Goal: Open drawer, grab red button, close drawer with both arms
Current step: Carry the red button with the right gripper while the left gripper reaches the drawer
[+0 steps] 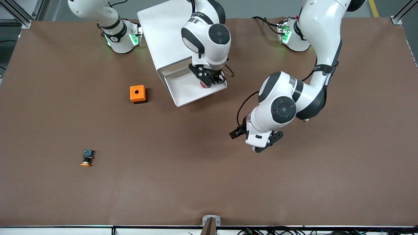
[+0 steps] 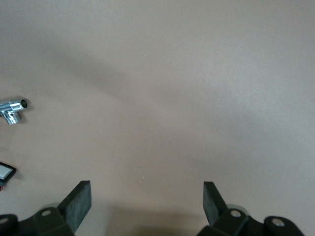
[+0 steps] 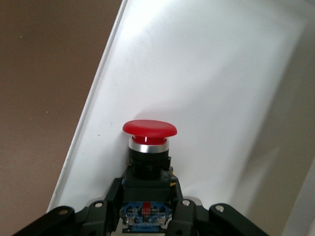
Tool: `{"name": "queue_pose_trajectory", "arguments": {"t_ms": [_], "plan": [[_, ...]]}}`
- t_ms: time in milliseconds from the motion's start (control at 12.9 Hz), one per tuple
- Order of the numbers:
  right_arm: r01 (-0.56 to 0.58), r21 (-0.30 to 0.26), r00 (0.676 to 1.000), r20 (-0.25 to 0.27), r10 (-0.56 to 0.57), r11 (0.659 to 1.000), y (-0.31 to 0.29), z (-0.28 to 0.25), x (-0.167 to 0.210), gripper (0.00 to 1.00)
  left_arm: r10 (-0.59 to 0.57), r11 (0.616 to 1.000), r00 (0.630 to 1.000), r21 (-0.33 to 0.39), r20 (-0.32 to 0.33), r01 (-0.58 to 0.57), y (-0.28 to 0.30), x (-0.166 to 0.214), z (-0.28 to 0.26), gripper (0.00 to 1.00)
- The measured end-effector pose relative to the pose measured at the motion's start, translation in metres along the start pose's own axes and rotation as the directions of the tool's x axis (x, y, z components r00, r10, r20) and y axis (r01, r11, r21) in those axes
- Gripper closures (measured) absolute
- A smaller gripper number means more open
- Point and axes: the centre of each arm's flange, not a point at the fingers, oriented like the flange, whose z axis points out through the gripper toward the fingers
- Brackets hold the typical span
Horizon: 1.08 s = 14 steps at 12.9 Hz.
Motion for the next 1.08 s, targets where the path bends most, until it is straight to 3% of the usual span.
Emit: {"name": "queue_pose_trajectory", "arguments": {"t_ms": [309,464,773,1082], "plan": [[0.057,0.006,0.998,0.0,-0.057,0.998,-0.002,-0.014,0.015,0.58,0.022,1.0,0.999,0.015,-0.025,-0.021,0.003,-0.005,0.003,0.0],[0.113,0.001,0.994,0.012,-0.113,0.994,-0.002,-0.037,0.053,0.58,0.029,0.999,0.999,0.017,-0.027,-0.028,0.004,-0.009,0.008,0.0],[0.271,0.016,0.961,0.053,-0.272,0.962,0.017,-0.087,0.184,0.58,0.052,0.998,0.998,0.039,-0.046,-0.05,0.01,-0.031,0.035,0.0],[0.402,0.044,0.911,0.077,-0.404,0.915,0.047,-0.085,0.316,0.58,0.057,0.997,0.997,0.047,-0.046,-0.055,0.027,-0.077,0.056,0.0]]}}
